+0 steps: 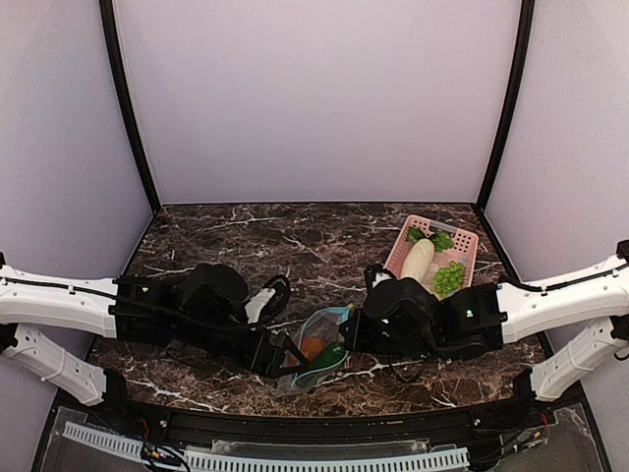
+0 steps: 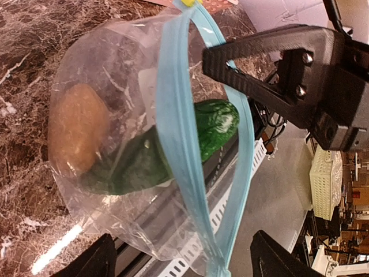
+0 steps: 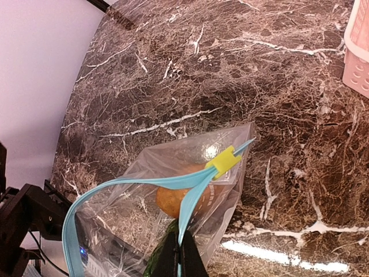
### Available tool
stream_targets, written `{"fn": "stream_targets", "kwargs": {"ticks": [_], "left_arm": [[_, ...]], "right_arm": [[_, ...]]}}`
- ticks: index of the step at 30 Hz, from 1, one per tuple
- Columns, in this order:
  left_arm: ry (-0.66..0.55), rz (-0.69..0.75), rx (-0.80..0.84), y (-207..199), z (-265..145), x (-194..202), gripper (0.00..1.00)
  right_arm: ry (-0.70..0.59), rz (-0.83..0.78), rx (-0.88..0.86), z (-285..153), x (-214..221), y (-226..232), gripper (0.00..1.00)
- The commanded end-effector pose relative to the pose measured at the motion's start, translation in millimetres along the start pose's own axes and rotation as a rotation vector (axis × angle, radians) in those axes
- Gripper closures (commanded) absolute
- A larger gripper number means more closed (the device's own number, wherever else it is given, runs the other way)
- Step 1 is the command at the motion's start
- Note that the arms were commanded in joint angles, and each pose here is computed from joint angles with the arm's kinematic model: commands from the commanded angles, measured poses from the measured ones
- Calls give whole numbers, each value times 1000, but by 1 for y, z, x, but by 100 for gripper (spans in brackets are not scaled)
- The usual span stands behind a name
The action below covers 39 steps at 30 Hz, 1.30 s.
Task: Place the food in the zip-top bag and seal the zipper
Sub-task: Adjust the zipper food storage bag at the center of the board, then pass from the right arm to the left
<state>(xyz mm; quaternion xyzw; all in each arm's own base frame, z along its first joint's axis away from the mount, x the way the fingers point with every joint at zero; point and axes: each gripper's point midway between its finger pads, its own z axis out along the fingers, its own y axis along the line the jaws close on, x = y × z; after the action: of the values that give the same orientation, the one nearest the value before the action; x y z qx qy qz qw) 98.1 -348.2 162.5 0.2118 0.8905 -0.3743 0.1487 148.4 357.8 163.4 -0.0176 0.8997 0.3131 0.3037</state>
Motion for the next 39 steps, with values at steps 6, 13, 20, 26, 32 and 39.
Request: {"fn": "stream_targets", "kwargs": {"ticks": [6,13,20,26,32,39], "left_arm": [[62,72,83,-21,-14,25,12],[119,69,-48,1,-11,39,38],[98,95,-42,-6,-8,32,54],[73,119,-40,-11,-3,24,62],[27,140,-70,-8,-3,13,78],[-37,152,-63,-11,-11,3,99]], "right_arm": [[-55,9,23,1,-13,11,100],[-72,5,25,0,-18,13,100],[-69,2,27,1,-17,15,100],[-62,-2,31,2,-15,13,100],[-55,-9,42,-2,-15,11,100],[-45,-48,89,-14,-17,-2,72]]}}
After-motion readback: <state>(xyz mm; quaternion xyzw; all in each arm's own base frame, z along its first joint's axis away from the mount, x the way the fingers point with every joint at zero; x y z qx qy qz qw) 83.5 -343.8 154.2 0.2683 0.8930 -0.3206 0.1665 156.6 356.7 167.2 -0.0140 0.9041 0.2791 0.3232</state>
